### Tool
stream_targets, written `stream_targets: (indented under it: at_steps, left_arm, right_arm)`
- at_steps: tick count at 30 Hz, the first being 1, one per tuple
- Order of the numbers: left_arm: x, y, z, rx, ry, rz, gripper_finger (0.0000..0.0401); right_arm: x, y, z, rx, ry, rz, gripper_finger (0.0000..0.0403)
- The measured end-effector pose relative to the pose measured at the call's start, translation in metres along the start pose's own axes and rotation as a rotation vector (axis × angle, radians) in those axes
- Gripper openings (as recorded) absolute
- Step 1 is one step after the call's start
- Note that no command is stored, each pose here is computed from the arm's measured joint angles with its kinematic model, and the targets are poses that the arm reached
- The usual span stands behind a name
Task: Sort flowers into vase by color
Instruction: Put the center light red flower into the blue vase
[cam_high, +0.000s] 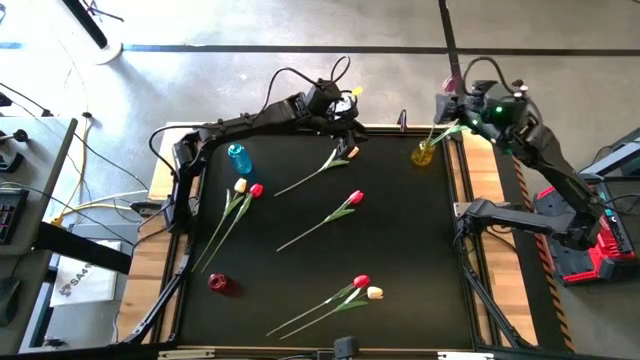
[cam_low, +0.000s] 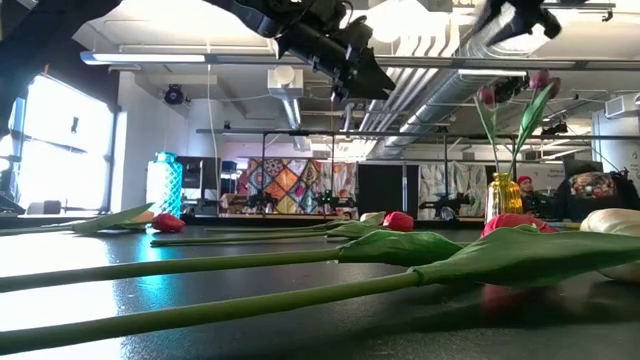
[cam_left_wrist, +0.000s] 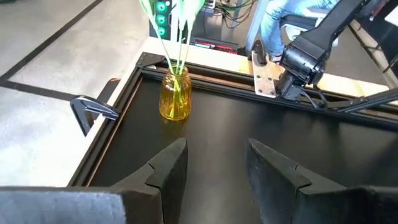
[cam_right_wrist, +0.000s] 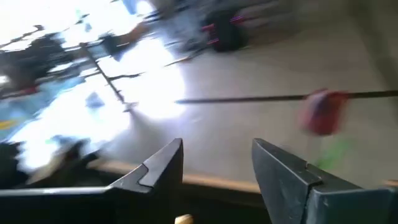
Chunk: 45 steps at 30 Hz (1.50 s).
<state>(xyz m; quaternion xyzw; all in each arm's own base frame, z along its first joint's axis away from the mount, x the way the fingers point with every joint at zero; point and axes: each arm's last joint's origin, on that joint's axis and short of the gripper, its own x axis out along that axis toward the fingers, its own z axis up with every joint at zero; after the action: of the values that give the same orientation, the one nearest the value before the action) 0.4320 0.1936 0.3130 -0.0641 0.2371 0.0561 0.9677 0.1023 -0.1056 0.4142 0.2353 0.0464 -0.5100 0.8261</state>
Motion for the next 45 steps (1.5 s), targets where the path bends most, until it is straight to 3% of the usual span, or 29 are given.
stream_targets:
  at_steps: [5, 8, 15, 20, 26, 33, 39, 45]
  left_arm:
    - [0.000, -0.002, 0.001, 0.048, -0.010, -0.003, 0.0149]
    - [0.001, -0.004, 0.001, 0.096, -0.012, -0.006, 0.0149]
    - [0.005, -0.018, 0.000, 0.095, 0.011, -0.038, 0.0149]
    - [0.009, -0.035, -0.004, 0.093, 0.055, -0.073, 0.0149]
    - [0.015, -0.059, -0.005, 0.040, 0.077, -0.035, 0.0149]
    - [0.021, -0.099, -0.007, -0.100, 0.091, 0.068, 0.0149]
    - [0.023, -0.143, -0.018, -0.146, 0.157, 0.131, 0.0145]
    - [0.020, -0.178, -0.030, -0.172, 0.233, 0.119, 0.0123]
  right_arm:
    - [-0.006, 0.008, 0.001, 0.034, 0.127, 0.239, 0.0179]
    - [-0.006, 0.010, -0.003, 0.058, 0.214, 0.320, 0.0174]
    - [0.002, 0.011, -0.018, 0.073, 0.381, 0.270, 0.0144]
    - [0.012, 0.025, -0.029, 0.035, 0.491, 0.348, 0.0138]
    - [0.022, 0.044, -0.039, -0.160, 0.460, 0.349, 0.0138]
    - [0.019, 0.060, -0.044, -0.234, 0.460, 0.471, 0.0138]
    - [0.013, 0.067, -0.051, -0.266, 0.520, 0.563, 0.0138]
    - [0.005, 0.067, -0.061, -0.332, 0.592, 0.535, 0.0138]
